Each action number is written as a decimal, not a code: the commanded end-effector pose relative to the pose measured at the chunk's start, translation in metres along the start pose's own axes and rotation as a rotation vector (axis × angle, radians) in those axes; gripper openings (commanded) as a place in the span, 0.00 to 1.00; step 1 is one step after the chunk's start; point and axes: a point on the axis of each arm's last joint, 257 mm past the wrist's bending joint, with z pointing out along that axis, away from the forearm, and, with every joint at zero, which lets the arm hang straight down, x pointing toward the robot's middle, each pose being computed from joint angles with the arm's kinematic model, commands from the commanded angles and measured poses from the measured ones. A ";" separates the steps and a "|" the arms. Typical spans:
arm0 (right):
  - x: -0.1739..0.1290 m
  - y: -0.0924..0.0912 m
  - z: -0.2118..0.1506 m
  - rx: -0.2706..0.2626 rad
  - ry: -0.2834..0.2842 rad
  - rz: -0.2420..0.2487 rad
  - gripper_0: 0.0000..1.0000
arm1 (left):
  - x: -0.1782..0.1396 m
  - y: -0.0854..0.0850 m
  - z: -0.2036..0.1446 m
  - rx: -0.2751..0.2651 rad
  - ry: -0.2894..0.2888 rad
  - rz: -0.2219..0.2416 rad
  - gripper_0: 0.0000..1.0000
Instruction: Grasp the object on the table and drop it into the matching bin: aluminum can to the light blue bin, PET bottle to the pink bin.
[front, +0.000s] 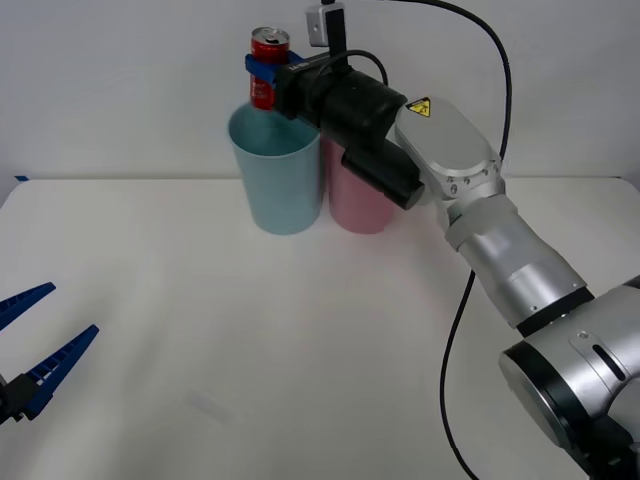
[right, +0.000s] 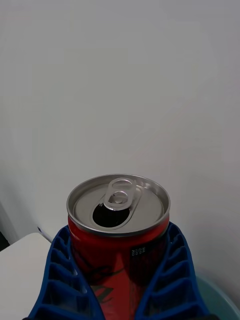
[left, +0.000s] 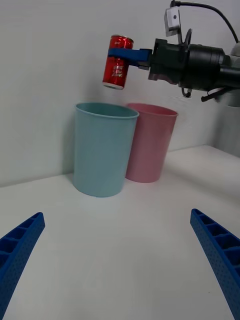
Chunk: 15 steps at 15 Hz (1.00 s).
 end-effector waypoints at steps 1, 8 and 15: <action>0.001 -0.004 0.002 0.025 -0.003 -0.009 0.00 | 0.000 0.000 0.000 0.000 0.000 0.000 1.00; 0.000 -0.007 0.001 0.032 -0.007 -0.014 1.00 | 0.000 0.000 0.000 0.000 0.000 0.000 1.00; -0.008 -0.007 -0.017 0.025 -0.052 -0.017 1.00 | 0.000 0.000 0.000 0.000 0.000 0.000 1.00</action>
